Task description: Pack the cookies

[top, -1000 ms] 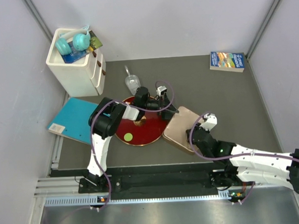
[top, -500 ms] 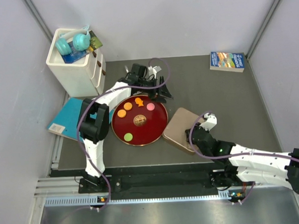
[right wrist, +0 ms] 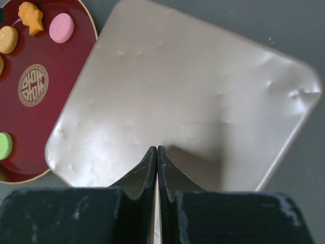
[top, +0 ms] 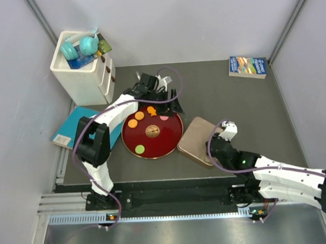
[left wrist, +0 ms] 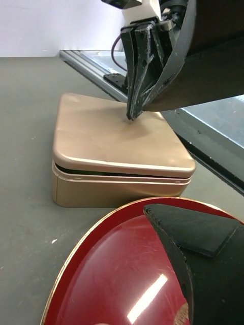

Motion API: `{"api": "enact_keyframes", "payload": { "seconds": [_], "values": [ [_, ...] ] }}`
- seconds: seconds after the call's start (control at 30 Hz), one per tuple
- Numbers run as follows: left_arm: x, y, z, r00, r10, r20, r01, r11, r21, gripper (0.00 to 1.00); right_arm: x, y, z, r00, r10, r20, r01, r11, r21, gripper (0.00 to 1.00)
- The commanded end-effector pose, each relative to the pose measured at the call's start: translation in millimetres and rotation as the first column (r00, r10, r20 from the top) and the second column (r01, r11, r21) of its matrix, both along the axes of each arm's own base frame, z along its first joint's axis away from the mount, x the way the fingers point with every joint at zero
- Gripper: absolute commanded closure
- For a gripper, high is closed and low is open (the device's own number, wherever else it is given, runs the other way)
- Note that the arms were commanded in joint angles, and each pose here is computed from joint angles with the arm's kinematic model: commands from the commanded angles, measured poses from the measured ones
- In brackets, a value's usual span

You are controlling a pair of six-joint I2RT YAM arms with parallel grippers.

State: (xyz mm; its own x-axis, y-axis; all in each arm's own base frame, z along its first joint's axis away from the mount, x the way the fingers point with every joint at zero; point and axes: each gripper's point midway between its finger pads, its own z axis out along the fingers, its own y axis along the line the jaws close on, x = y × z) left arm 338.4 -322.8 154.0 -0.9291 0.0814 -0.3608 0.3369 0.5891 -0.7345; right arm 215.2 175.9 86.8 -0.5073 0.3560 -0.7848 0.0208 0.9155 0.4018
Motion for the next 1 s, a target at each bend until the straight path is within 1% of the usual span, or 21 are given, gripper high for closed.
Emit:
{"api": "enact_keyframes", "payload": {
  "seconds": [0.0,0.03,0.13,0.2,0.23,0.27,0.3,0.33,0.37,0.4,0.47,0.5,0.53,0.57,0.6,0.7,0.73,0.77,0.83,0.9,0.97],
  "values": [
    [13.6,6.3,53.4,0.978,0.055,0.203,-0.046,0.998,-0.046,0.21,7.5,-10.0,48.9,0.998,-0.003,0.069,0.007,0.998,-0.055,1.0],
    [14.0,7.6,60.4,0.973,0.065,0.223,-0.054,0.997,-0.052,0.21,7.3,-12.4,53.3,0.997,-0.002,0.072,0.007,0.998,-0.07,1.0],
    [17.3,10.6,72.8,0.962,0.095,0.256,-0.08,0.995,-0.067,0.2,10.1,-12.2,80.4,0.994,0.002,0.113,0.004,0.998,-0.056,0.99],
    [21.9,15.2,74.0,0.953,0.129,0.274,-0.119,0.991,-0.053,0.19,10.7,-13.1,100.0,0.989,0.008,0.145,-0.002,0.999,-0.044,0.94],
    [22.2,19.1,79.8,0.944,0.148,0.293,-0.14,0.989,-0.05,0.18,10.3,-13.4,106.1,0.988,0.014,0.155,-0.008,0.999,-0.041,0.87],
    [29.2,26.8,80.1,0.927,0.194,0.321,-0.196,0.98,-0.027,0.17,10.4,-10.3,116.2,0.982,0.05,0.18,-0.042,0.998,-0.05,0.61],
    [28.5,32.5,75.2,0.922,0.211,0.325,-0.221,0.975,-0.007,0.09,9.8,-9.2,123.6,0.976,0.076,0.204,-0.065,0.996,-0.056,0.5],
    [29.3,39.5,78.6,0.906,0.238,0.35,-0.256,0.967,0.005,0.07,10.0,-10.2,127.7,0.971,0.097,0.218,-0.08,0.993,-0.086,0.42],
    [29.7,44.7,77.9,0.895,0.255,0.365,-0.283,0.959,0.023,0.01,9.8,-12.4,133.5,0.97,0.099,0.221,-0.078,0.992,-0.102,0.33],
    [30.2,57.9,71.5,0.876,0.288,0.388,-0.339,0.938,0.069,0.01,11.0,-13.9,132.3,0.971,0.106,0.213,-0.077,0.987,-0.138,0.3],
    [26.9,68.4,63.9,0.858,0.31,0.41,-0.385,0.916,0.113,0.01,13.1,-18.8,140.0,0.97,0.121,0.211,-0.075,0.974,-0.212,0.26],
    [26.9,81.2,50.7,0.839,0.34,0.424,-0.439,0.884,0.159,0.01,14.2,-19.2,141.8,0.97,0.125,0.208,-0.075,0.97,-0.232,0.25],
    [20.4,86.2,54.4,0.828,0.35,0.438,-0.455,0.876,0.159,0.01,16.0,-18.7,140.6,0.971,0.136,0.198,-0.08,0.96,-0.269,0.25],
    [18.4,91.9,52.6,0.815,0.366,0.449,-0.48,0.861,0.168,0.01,16.7,-18.0,147.3,0.968,0.142,0.205,-0.083,0.958,-0.273,0.24],
    [14.0,105.4,49.5,0.784,0.408,0.467,-0.537,0.824,0.181,0.01,17.5,-16.6,149.5,0.967,0.15,0.208,-0.088,0.956,-0.28,0.24],
    [-3.7,118.5,45.5,0.753,0.439,0.491,-0.581,0.793,0.183,0.01,17.0,-12.3,160.0,0.954,0.185,0.237,-0.117,0.954,-0.276,0.22],
    [-6.5,124.3,45.0,0.731,0.449,0.514,-0.608,0.771,0.19,0.01,15.7,-12.5,162.5,0.95,0.196,0.244,-0.126,0.953,-0.275,0.19],
    [-13.5,128.9,38.3,0.731,0.447,0.516,-0.611,0.765,0.204,0.01,15.4,-13.0,164.1,0.947,0.2,0.252,-0.128,0.953,-0.275,0.16],
    [-19.6,136.4,48.0,0.696,0.471,0.542,-0.64,0.749,0.171,0.01,15.5,-15.2,166.8,0.942,0.205,0.265,-0.127,0.95,-0.284,0.12],
    [-25.6,140.0,49.5,0.683,0.488,0.543,-0.652,0.742,0.153,0.01,15.7,-16.7,167.9,0.941,0.206,0.27,-0.124,0.948,-0.293,0.11],
    [-29.9,141.0,50.6,0.691,0.478,0.541,-0.645,0.746,0.165,0.01,15.6,-18.0,169.9,0.94,0.207,0.272,-0.122,0.946,-0.3,0.11]
  ]
}}
